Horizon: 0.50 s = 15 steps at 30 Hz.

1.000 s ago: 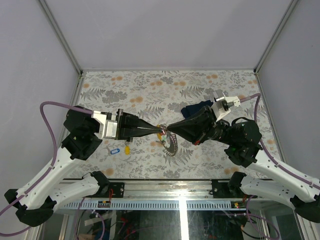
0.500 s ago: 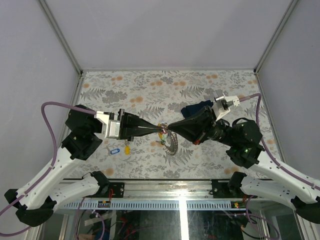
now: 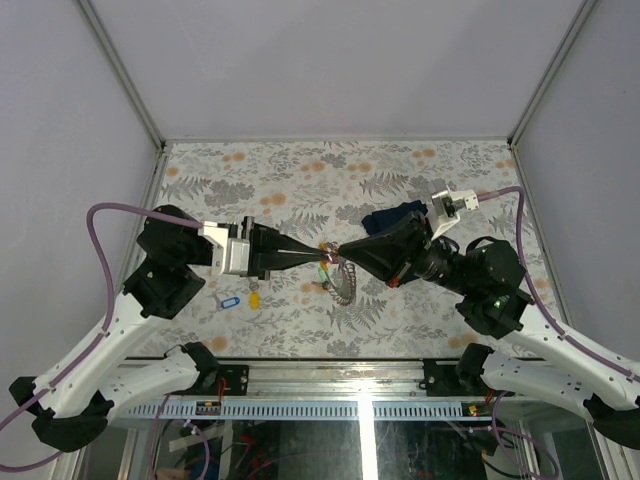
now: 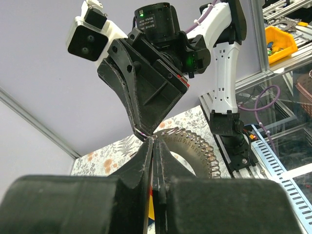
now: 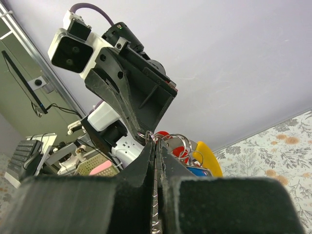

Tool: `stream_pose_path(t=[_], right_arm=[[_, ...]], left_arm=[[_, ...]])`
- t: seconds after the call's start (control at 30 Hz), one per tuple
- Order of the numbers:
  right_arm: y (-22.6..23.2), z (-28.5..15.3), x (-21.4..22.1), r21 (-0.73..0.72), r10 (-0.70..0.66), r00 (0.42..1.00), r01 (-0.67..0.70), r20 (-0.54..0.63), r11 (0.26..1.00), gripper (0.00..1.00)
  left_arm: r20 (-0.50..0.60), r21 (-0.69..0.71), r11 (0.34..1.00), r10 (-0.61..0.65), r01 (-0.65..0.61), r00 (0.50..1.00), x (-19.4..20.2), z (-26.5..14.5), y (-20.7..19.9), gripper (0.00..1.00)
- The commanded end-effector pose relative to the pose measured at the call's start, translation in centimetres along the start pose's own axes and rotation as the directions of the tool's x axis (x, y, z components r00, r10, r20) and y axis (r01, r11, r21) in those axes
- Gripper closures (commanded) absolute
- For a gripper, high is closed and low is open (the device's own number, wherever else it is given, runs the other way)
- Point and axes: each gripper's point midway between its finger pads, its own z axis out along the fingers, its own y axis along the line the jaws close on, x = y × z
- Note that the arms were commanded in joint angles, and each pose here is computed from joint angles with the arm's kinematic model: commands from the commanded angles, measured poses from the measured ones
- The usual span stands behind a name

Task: Put the keys on the keyring

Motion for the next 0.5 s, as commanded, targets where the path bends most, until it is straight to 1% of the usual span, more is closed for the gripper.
stream_pose_path(t=[0.0,0.47], right_arm=[[1.3,-0.2,-4.8,0.011,-0.043,0.984,0.041,0.172,0.999,1.0],[1.5,-0.2,-5.1,0.004,-0.026,0.982,0.026,0.188,1.0,1.0]], left_arm=[[0.015,0.044,0.999,0.023,-0.024,1.0,-1.3,0.1,-0.8,1.0],[-0.036,0.045,0.999,0.018,-0.016,0.999,0.5,0.1,-0.7,1.0]])
